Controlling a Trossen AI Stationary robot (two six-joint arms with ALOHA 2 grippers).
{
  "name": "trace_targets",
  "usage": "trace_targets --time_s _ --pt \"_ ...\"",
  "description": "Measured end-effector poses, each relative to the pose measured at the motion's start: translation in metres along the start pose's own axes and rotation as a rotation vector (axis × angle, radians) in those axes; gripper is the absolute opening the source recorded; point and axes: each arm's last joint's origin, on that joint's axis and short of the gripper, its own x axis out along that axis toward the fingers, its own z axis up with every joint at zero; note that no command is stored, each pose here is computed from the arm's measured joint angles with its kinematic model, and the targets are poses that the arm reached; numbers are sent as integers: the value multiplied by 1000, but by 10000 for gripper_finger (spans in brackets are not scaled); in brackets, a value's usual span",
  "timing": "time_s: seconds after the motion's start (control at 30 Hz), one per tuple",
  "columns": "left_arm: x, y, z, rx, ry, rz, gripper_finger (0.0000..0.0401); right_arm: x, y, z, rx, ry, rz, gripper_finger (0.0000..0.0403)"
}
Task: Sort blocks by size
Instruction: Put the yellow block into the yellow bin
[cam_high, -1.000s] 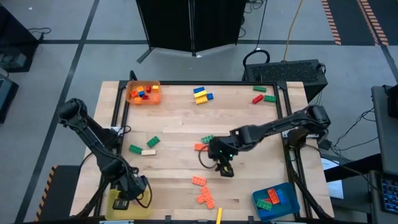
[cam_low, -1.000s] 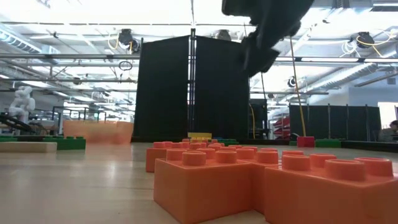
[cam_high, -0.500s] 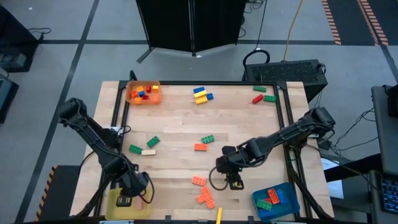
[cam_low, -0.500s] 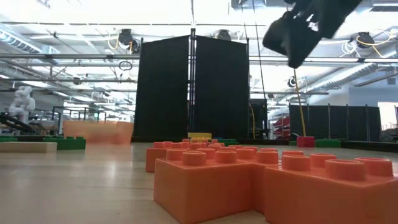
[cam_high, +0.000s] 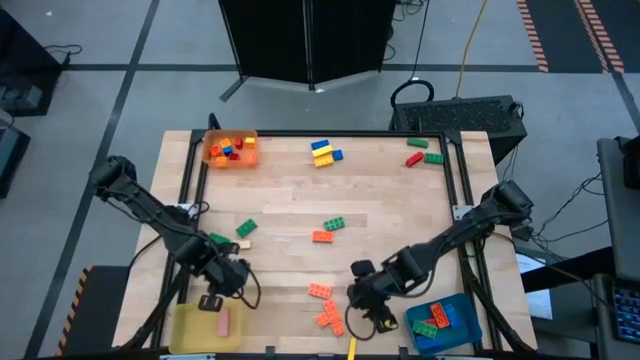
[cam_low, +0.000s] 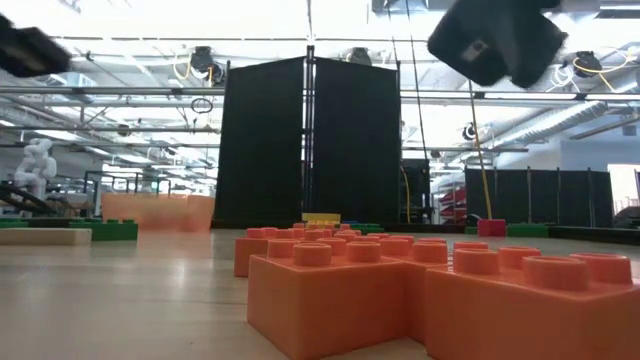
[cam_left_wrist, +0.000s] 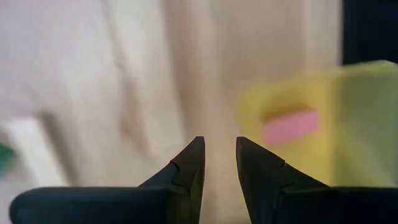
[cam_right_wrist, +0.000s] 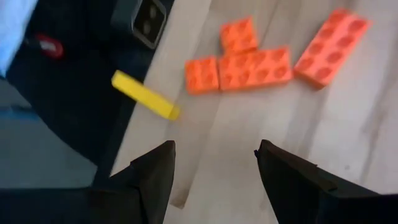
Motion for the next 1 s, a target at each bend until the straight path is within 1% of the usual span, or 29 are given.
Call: trace_targets --time_s 0.1,0.23,0.4,0.47,0.63,0.7,0.8,1.0 --pt "-1 8 5 55 -49 81 93 14 9 -8 -74 56 -1 219" --pt "-3 19 11 115 -94 181 93 30 22 -16 -240 84 1 219" --pt "-6 31 17 164 -143 322 93 38 27 -21 -533 86 -119 219" --pt "-7 34 19 192 -154 371 93 42 27 -21 -634 89 -141 219" --pt "-8 41 22 276 -142 406 93 64 33 -17 -826 106 -125 219" --pt "-9 43 24 292 -152 421 93 72 39 -13 -893 145 -117 219" --pt "-10 45 27 303 -179 445 93 79 49 -1 -963 181 -107 219" --pt "-11 48 32 278 -216 448 93 86 67 24 -996 140 -92 219"
